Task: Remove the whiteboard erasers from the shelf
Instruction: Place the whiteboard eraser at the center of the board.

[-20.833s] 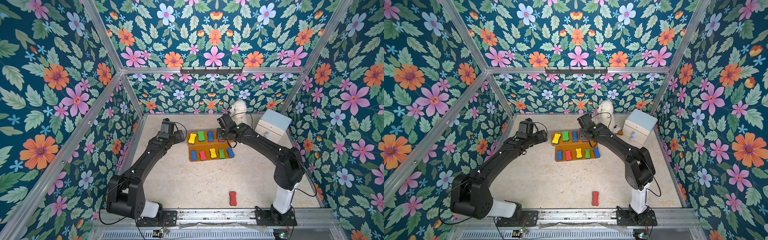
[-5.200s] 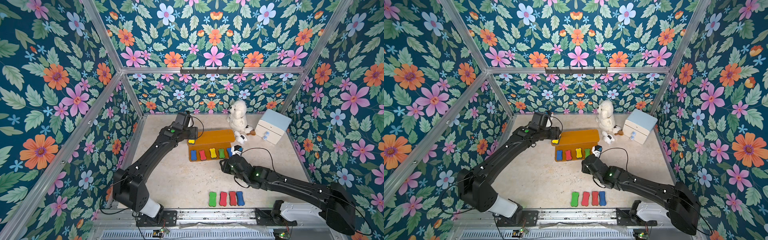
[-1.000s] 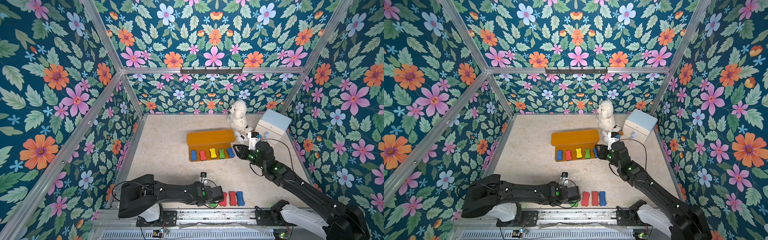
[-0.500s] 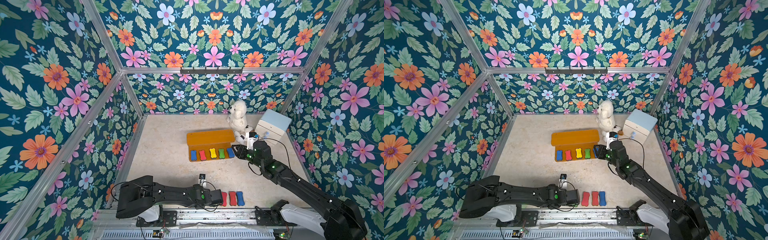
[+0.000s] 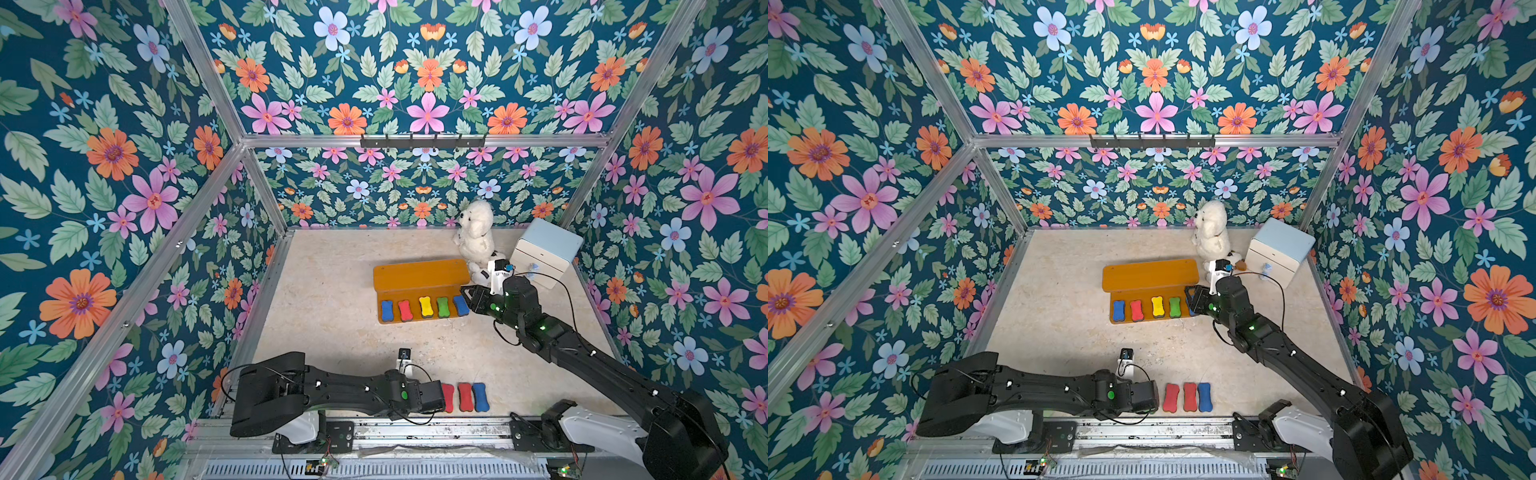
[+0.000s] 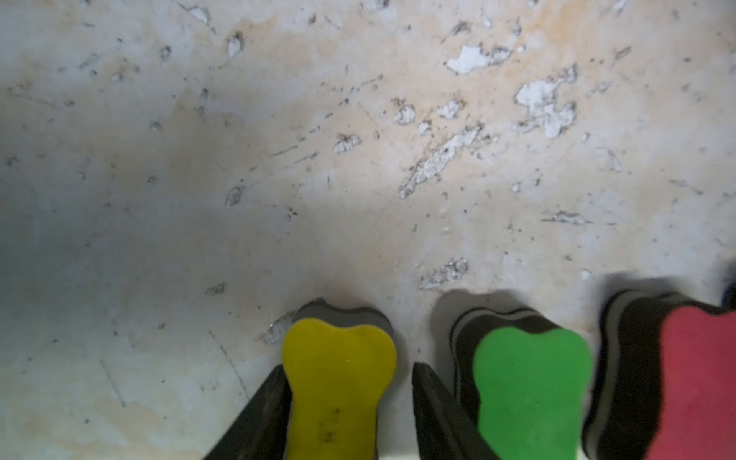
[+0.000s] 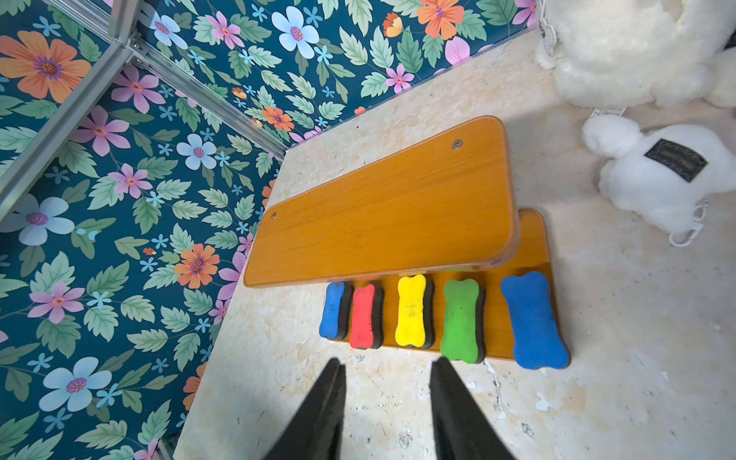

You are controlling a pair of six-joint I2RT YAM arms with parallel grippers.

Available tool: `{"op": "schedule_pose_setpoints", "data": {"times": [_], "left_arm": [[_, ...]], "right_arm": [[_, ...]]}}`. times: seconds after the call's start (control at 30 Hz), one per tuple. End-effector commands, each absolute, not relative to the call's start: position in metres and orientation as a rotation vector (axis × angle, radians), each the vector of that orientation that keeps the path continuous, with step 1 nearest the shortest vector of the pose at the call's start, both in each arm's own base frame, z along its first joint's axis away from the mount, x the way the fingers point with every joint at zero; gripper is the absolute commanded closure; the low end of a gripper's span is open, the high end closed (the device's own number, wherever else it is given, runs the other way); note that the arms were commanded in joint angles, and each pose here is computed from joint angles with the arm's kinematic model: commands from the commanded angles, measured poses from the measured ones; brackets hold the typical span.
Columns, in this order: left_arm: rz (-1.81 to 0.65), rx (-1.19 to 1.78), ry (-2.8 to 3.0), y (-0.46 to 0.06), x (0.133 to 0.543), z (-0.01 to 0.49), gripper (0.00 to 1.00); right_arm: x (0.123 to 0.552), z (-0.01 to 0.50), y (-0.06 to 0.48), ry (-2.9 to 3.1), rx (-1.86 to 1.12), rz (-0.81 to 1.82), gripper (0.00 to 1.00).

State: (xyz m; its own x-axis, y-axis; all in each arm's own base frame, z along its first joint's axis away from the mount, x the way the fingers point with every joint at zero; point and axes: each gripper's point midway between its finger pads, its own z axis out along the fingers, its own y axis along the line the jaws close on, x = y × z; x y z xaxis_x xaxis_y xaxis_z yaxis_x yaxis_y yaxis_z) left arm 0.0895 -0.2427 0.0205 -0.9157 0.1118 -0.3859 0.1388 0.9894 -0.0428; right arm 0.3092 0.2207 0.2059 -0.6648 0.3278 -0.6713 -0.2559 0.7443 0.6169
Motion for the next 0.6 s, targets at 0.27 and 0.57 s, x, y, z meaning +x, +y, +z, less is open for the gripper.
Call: {"op": "schedule_pose_setpoints", "data": {"times": [0.27,0.57], "left_arm": [[-0.182,0.196,2.641,-0.259,0.112,0.066,0.3],[-0.437,0.105,2.579,-0.257,0.181,0.129,0.3]], "right_arm": [[0.316,0.215,0.226,2.124,0.013,0.873,0.59],[0.332,0.217,0.23,2.171,-0.044,0.774,0.57]]}}
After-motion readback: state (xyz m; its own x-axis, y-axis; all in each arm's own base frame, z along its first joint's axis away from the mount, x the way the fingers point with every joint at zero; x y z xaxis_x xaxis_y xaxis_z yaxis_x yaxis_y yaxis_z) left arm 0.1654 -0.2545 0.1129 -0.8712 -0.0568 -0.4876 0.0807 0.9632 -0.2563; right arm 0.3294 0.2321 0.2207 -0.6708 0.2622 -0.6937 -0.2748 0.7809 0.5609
